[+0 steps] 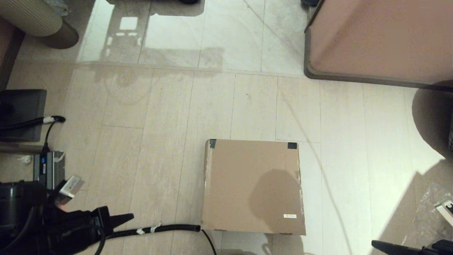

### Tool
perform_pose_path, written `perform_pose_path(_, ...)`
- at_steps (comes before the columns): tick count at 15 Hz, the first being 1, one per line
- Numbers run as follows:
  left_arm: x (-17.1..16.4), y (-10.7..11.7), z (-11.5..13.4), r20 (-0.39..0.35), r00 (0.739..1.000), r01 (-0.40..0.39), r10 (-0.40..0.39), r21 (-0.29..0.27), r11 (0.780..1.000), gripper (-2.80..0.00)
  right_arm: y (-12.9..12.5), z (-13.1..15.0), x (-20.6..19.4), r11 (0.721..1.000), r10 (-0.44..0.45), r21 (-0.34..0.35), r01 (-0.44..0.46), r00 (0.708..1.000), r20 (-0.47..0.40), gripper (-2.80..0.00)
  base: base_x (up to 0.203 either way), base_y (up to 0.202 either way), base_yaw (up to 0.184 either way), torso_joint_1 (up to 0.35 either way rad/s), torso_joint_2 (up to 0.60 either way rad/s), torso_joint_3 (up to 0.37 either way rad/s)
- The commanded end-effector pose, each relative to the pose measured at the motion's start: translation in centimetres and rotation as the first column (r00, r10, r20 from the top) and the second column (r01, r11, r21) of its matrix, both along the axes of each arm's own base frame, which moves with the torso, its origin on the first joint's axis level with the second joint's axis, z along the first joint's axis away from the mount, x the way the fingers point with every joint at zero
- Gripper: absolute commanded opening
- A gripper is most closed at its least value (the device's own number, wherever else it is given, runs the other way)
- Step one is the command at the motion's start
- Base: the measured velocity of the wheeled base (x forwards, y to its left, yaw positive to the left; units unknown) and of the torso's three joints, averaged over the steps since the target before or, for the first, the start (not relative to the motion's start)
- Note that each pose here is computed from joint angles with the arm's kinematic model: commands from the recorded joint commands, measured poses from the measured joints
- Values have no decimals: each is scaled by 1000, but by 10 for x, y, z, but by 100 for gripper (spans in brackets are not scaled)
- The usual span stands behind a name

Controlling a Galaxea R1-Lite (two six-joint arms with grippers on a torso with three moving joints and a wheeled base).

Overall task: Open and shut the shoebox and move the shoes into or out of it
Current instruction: Open the shoe box

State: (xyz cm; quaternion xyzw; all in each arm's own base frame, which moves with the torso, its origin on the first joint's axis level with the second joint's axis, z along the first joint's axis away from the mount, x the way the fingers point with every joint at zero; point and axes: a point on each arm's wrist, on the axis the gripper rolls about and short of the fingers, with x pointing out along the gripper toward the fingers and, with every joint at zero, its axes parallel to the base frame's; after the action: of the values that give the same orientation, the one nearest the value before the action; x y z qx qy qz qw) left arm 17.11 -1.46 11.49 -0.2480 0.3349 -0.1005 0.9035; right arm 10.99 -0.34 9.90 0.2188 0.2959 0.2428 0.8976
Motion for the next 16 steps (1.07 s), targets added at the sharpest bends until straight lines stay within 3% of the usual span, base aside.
perform_pose_path(1, -6, 2, -2, 2, 1000, -25, 25, 23, 999, -280, 6, -9, 0, 998, 58, -9, -59, 998, -12, -280, 0, 0, 0, 0, 0, 0)
perform_pose_path(3, -11, 5, -1, 23, 999, -40, 39, 46, 998, -280, 16, -12, -1, 993, 101, -66, -102, 995, -11, -280, 0, 0, 0, 0, 0, 0)
perform_pose_path(7, -23, 6, 2, 57, 998, -44, 41, 48, 998, -280, 28, -13, 2, 968, 100, -235, -86, 994, 46, -280, 0, 0, 0, 0, 0, 0)
perform_pose_path(10, -20, 6, 2, 52, 998, -43, 40, 51, 998, -280, 26, -9, 13, 983, -12, -181, 12, 1000, 4, -280, 0, 0, 0, 0, 0, 0)
perform_pose_path(13, -12, 6, 0, 37, 999, -42, 40, 60, 997, -280, 15, -9, 29, 978, -120, -172, 115, 992, -24, -280, 0, 0, 0, 0, 0, 0)
perform_pose_path(16, -2, 8, -16, -61, 996, -55, 59, 71, 996, -280, 13, -27, 40, 990, -76, -130, 58, 988, -137, -280, 0, 0, 0, 0, 0, 0)
